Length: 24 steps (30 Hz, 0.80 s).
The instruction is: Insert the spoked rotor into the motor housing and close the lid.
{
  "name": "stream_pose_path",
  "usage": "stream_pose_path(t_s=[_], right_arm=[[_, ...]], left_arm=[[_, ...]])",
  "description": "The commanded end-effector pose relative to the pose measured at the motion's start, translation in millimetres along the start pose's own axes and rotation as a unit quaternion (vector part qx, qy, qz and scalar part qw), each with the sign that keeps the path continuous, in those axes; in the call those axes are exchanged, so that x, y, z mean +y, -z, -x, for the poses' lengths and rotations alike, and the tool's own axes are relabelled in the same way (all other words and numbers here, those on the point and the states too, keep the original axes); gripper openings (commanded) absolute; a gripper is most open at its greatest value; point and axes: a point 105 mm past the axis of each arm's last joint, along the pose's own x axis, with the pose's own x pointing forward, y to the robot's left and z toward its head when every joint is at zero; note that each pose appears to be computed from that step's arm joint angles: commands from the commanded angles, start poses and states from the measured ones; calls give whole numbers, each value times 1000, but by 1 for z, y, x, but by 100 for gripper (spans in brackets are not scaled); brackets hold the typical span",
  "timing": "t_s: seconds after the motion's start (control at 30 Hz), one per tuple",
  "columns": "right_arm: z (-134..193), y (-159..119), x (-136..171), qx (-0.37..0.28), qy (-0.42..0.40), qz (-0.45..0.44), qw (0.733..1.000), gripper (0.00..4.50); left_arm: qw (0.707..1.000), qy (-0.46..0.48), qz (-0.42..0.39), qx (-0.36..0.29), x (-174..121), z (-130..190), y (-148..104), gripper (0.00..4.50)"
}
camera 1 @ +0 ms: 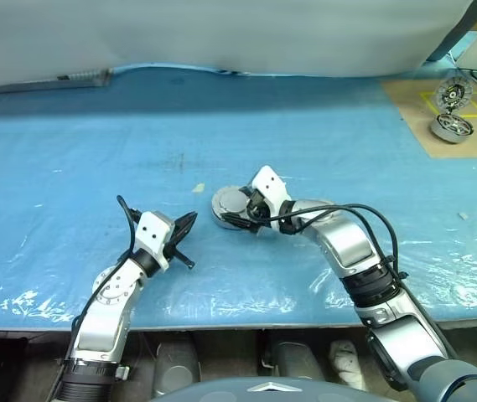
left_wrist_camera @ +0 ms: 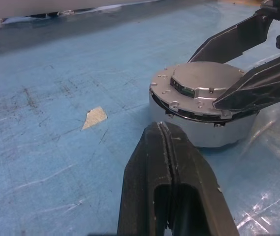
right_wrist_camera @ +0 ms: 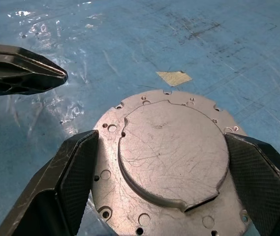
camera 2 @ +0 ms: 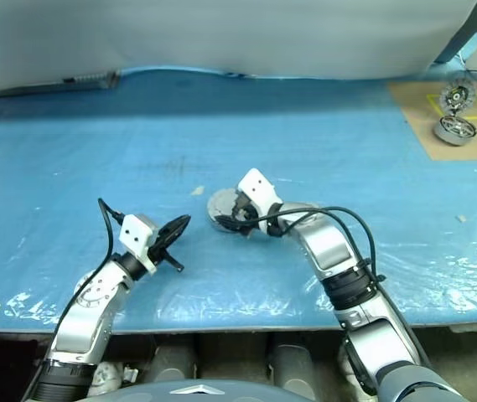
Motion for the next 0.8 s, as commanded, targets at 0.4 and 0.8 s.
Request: stream_pose_path(t_s=[0.4, 0.8], right_arm=[[-6, -4, -7, -23, 46, -12, 999, 295], [-15, -7, 8, 3, 45, -5, 999, 295]], left_arm=[[1000, -1, -10, -9, 1, 0, 0, 0], [1000, 2, -6, -7, -1, 0, 5, 0]])
